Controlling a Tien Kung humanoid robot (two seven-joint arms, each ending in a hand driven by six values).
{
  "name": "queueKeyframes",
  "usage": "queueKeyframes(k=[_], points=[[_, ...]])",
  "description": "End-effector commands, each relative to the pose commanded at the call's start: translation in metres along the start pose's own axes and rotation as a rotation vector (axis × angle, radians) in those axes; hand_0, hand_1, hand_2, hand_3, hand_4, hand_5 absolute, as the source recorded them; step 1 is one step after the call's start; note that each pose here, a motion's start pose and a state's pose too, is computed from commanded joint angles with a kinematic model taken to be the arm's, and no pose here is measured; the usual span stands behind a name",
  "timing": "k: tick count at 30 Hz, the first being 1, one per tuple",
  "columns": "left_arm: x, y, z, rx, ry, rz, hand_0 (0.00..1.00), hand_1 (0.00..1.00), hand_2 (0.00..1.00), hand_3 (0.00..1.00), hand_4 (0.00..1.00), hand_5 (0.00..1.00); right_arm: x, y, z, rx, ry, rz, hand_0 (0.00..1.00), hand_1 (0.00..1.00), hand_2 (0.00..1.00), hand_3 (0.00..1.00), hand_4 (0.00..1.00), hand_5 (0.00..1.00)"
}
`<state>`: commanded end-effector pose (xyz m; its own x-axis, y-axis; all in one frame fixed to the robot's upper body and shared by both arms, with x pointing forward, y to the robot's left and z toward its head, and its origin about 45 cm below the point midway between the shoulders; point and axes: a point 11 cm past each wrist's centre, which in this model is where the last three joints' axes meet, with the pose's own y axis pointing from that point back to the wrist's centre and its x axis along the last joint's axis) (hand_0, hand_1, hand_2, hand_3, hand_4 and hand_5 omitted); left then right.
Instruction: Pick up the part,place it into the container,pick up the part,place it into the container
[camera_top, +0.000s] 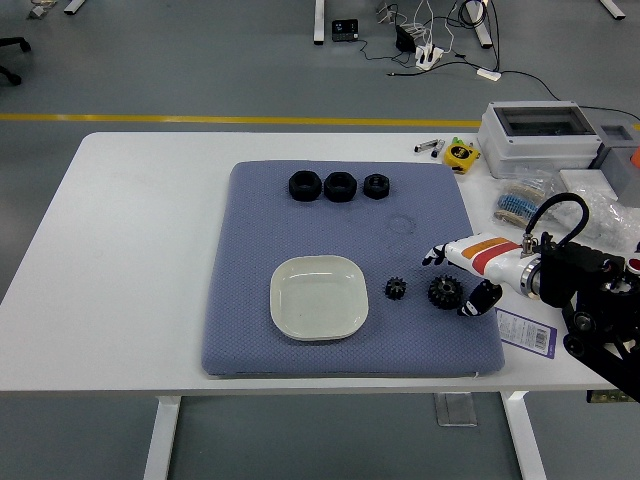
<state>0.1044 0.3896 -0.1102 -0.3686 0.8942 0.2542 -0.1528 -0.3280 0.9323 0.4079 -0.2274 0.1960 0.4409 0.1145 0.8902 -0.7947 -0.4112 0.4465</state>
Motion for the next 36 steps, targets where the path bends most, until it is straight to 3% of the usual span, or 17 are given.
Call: queueKeyframes(k=[19,31,32,36], points=[[-0.001,0.000,0.001,-0.001,-0.003,-0.002,0.709,0.626,0.648,0.563,0.616,0.689,-0.007,-0.007,0.001,-0.009,-0.019,-0.008,0.707,0.689,0.744,0.792,0.930,0.019],[-0.001,0.000,0.000,0.000,-0.008,0.000,0.708,0.626,0.647,0.564,0.617,0.689,-0.013,-0.008,0.007,-0.012,-0.033,-0.005,0.669,0.635,0.686,0.731,0.910,0.018],[-0.001,0.000,0.000,0.001,-0.008,0.000,0.709,0.627,0.648,0.563,0.616,0.689,-0.013,-0.009,0.008,-0.011,-0.035,-0.004,0.609,0.564,0.590,0.613,0.775,0.002],[-0.001,0.000,-0.001,0.003,-0.011,0.000,0.709,0.627,0.648,0.563,0.616,0.689,-0.015,-0.009,0.008,-0.009,-0.041,0.001,0.609,0.564,0.590,0.613,0.775,0.002]])
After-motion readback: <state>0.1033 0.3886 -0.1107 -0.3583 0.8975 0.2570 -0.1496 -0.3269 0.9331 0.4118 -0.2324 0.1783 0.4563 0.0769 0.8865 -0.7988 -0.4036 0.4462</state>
